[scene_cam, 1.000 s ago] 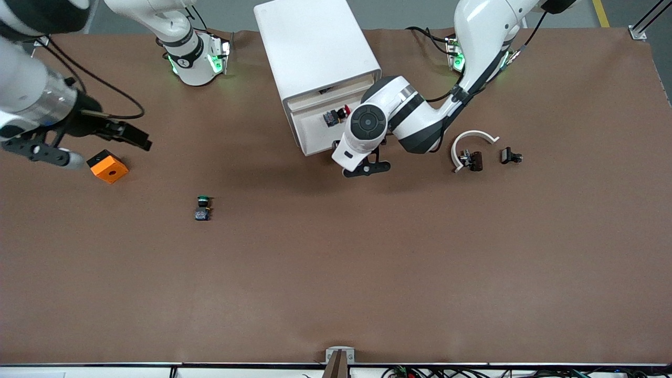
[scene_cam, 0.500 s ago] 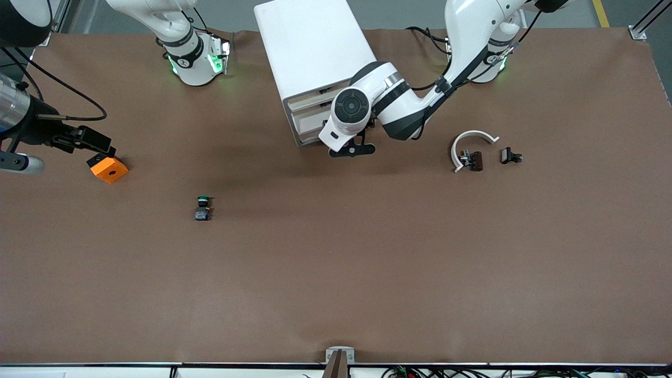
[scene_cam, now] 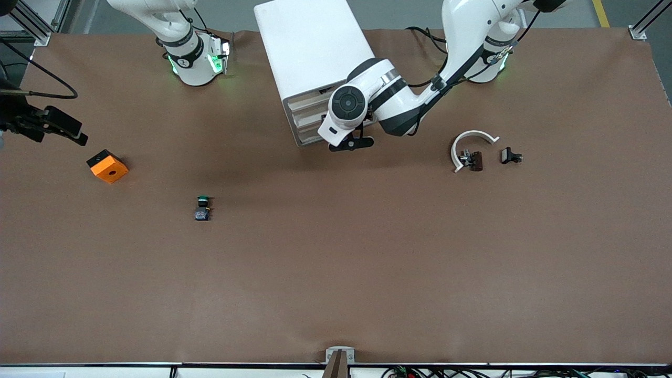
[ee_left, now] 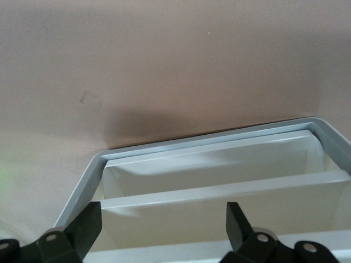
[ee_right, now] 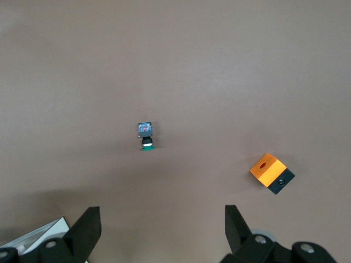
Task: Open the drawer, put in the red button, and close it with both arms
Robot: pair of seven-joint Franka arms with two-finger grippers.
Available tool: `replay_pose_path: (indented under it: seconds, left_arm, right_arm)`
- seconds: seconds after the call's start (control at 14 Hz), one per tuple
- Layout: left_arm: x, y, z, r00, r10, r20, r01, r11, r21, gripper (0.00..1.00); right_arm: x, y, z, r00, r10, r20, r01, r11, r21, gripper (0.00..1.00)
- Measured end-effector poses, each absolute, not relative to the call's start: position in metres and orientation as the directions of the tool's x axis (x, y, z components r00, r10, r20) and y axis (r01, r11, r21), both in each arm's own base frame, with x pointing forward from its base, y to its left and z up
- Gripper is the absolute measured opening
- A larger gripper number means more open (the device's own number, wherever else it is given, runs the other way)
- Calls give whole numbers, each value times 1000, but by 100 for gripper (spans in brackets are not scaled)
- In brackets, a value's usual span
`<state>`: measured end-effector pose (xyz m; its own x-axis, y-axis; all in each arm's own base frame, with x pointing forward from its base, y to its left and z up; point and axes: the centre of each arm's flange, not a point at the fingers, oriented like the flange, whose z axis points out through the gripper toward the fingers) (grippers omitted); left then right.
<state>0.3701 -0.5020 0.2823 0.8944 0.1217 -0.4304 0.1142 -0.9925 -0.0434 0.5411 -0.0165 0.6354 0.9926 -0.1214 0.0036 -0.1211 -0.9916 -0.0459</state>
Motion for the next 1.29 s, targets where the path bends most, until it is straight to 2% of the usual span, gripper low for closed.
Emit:
replay_pose_path:
  seconds: [0.36, 0.5, 0.64, 0.86, 1.0, 1.29]
  left_arm:
    - [356, -512, 282, 897, 101, -430, 92, -995, -43, 100]
    - [367, -508, 285, 901, 115, -418, 112, -993, -33, 100]
    - [412, -486, 297, 904, 175, -389, 185, -983, -12, 100]
    - [516, -408, 335, 888, 318, -332, 350, -936, 41, 100]
    - [568, -350, 358, 874, 392, -288, 425, -904, 57, 100]
    - [617, -281, 386, 849, 485, -209, 509, -858, 77, 100]
  right_arm:
    - [539, -17, 648, 993, -118, 17, -117, -992, -46, 100]
    - [538, -17, 651, 993, -118, 20, -117, -992, -46, 100]
    - [538, -17, 651, 993, -118, 19, -117, -992, -45, 100]
    - [538, -21, 651, 992, -125, 20, -124, -991, -42, 100]
    - [538, -23, 653, 991, -129, 24, -128, -991, -42, 100]
    - [538, -25, 653, 991, -132, 25, -131, -991, -42, 100]
